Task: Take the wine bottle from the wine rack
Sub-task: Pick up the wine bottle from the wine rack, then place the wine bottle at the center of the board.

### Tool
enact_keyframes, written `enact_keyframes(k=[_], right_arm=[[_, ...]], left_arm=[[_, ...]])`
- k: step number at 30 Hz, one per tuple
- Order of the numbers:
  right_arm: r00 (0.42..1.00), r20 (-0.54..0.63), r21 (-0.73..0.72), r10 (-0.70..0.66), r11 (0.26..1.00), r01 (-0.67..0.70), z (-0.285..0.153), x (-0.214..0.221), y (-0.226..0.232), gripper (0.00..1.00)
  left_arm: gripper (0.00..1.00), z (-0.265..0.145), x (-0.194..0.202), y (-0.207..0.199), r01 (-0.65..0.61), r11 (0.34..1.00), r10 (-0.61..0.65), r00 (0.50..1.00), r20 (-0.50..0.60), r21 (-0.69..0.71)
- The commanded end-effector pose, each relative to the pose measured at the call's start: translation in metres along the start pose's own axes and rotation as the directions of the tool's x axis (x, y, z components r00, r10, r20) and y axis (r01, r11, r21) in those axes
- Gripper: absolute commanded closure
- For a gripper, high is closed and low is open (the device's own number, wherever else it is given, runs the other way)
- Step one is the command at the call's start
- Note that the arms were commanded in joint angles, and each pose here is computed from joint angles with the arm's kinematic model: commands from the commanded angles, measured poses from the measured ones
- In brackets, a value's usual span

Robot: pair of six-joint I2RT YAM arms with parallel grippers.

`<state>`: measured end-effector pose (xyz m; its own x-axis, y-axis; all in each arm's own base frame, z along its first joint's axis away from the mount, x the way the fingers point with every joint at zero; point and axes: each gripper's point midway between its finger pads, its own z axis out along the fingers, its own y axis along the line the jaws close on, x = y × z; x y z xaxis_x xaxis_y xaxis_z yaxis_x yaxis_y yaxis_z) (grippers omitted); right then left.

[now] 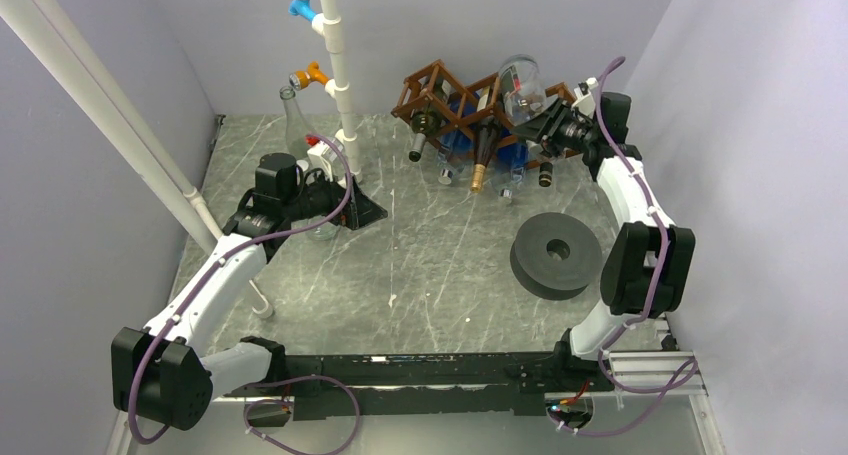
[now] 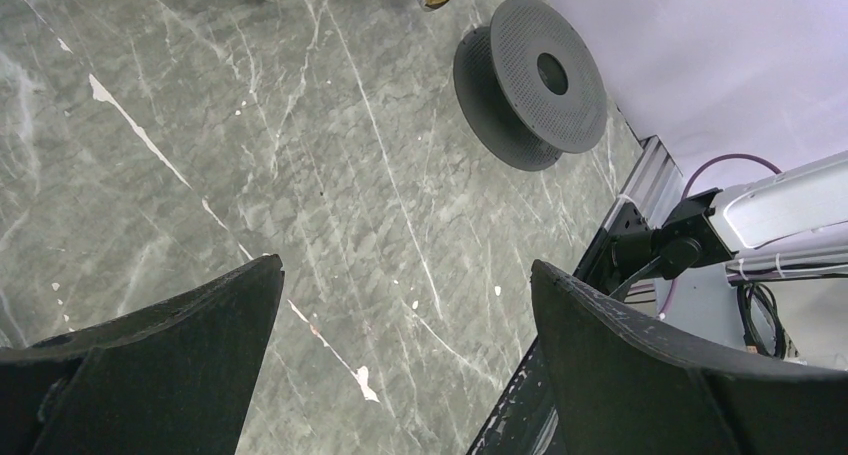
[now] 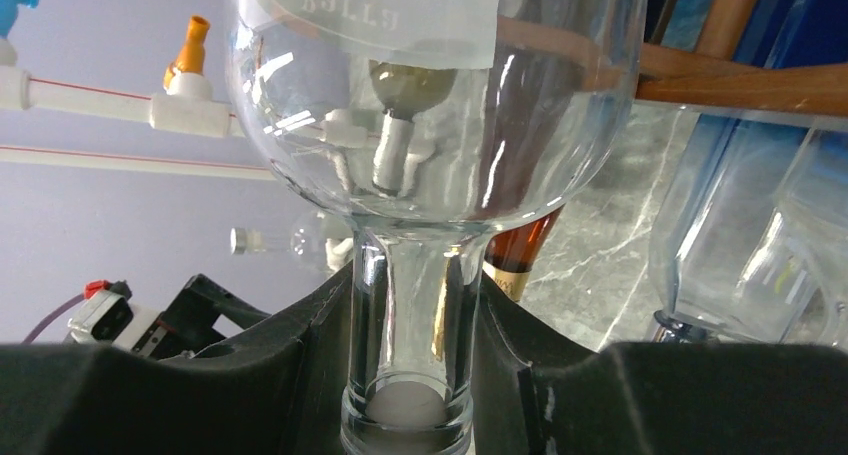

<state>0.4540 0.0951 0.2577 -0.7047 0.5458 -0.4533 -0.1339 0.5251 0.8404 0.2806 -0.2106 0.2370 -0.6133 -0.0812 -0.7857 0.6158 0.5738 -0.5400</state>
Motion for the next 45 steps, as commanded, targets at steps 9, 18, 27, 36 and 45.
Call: enact_keyframes(k=[9, 18, 27, 36, 45], right_arm=[[0.936, 0.189, -0.31, -0.296, 0.887, 0.343, -0.047, -0.025, 0.119, 1.0], [0.941, 0.173, -0.361, -0.292, 0.87, 0.336, -0.054, -0.015, 0.131, 1.0], [0.933, 0.107, -0.408, -0.343, 0.841, 0.356, -0.058, 0.017, 0.148, 1.0], [0.921, -0.01, -0.502, -0.39, 0.799, 0.332, -0.059, 0.069, 0.165, 1.0], [0.887, -0.154, -0.585, -0.436, 0.763, 0.274, -0.057, 0.134, 0.17, 1.0]], left_arm=[[0.0, -0.005, -0.017, -0.016, -0.069, 0.996, 0.066, 0.996, 0.059, 0.058], [0.0, -0.005, -0.018, -0.019, -0.071, 0.995, 0.066, 0.996, 0.067, 0.07], [0.0, -0.003, -0.018, -0.026, -0.08, 0.992, 0.073, 0.994, 0.078, 0.097], [0.01, -0.003, -0.018, -0.039, -0.092, 0.988, 0.08, 0.992, 0.092, 0.128], [0.01, -0.007, -0.021, -0.051, -0.085, 0.986, 0.07, 0.992, 0.105, 0.145]])
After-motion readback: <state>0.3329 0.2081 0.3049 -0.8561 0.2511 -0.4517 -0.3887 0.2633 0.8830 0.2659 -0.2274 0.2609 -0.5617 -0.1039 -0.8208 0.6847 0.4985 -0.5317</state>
